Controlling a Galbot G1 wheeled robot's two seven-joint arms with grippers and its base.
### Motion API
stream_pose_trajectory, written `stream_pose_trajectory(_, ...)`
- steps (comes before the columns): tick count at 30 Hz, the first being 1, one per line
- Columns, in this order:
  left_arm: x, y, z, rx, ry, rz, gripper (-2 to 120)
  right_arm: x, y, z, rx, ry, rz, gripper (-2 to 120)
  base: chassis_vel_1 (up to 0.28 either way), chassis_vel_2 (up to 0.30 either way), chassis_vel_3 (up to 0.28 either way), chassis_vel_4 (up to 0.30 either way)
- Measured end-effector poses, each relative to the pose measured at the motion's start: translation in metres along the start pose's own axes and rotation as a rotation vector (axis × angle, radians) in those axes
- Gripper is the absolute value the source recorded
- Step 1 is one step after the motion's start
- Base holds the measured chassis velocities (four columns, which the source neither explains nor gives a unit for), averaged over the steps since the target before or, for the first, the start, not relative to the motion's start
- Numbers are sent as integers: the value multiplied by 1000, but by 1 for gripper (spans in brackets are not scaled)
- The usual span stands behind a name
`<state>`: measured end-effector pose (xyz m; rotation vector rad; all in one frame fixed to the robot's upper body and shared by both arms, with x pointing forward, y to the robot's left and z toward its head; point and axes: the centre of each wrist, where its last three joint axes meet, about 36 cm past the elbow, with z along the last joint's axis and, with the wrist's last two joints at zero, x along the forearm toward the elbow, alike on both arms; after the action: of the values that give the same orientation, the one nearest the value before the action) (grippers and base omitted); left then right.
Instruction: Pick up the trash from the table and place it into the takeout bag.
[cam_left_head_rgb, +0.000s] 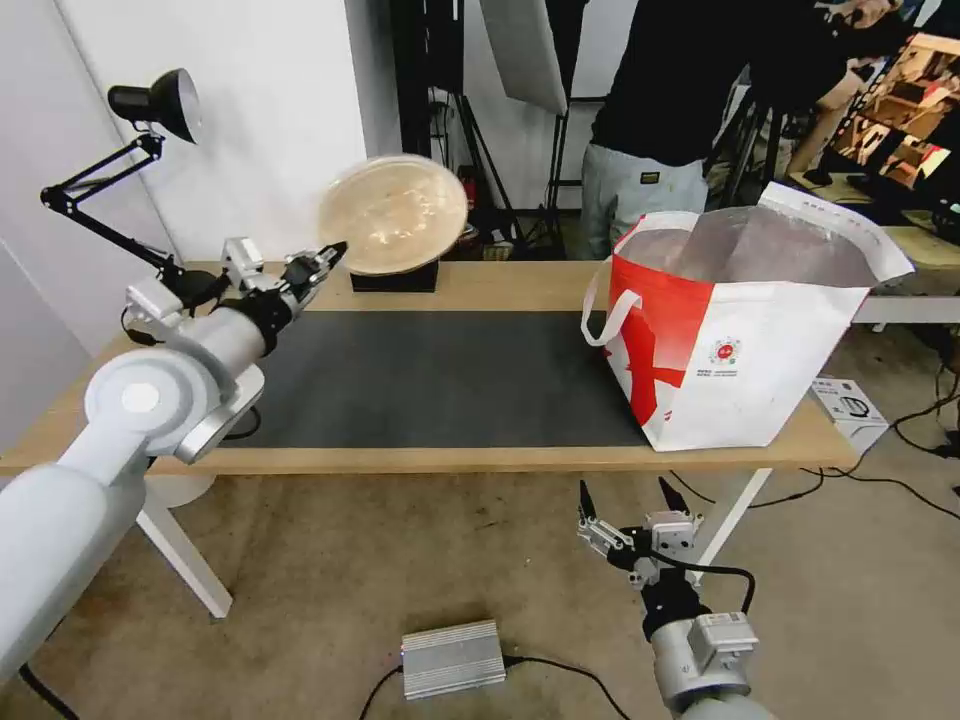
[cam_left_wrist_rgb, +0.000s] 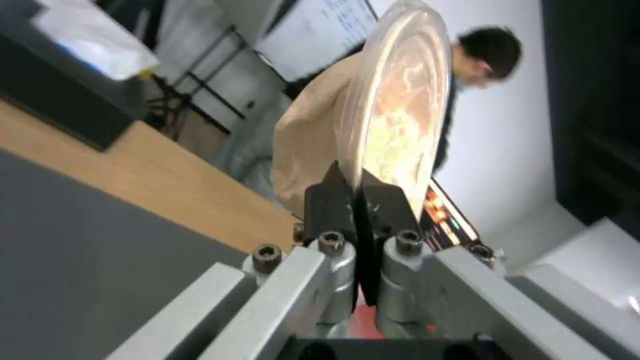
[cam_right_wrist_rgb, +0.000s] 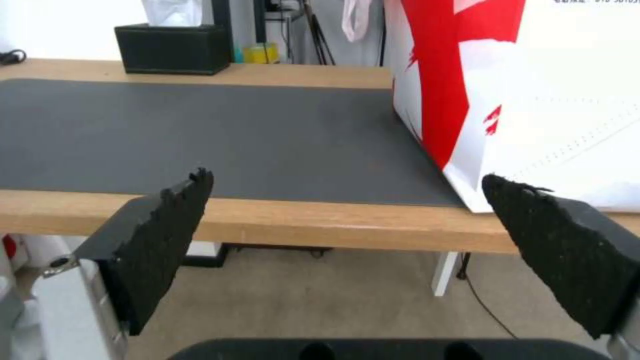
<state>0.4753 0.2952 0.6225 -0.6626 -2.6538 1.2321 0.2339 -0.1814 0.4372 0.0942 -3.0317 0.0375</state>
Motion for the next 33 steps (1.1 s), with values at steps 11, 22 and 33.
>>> stream_pose_trajectory(11,-17,-25,11,-82,9,127,0,0,0,0,0,0,0,100,0,0,0,0)
stream_pose_trajectory(22,-26,-32,4,-135,-36,144,0,0,0,0,0,0,0,100,0,0,0,0)
stream_pose_trajectory(33,-64,-50,5,-130,1,231,0,0,0,0,0,0,0,100,0,0,0,0)
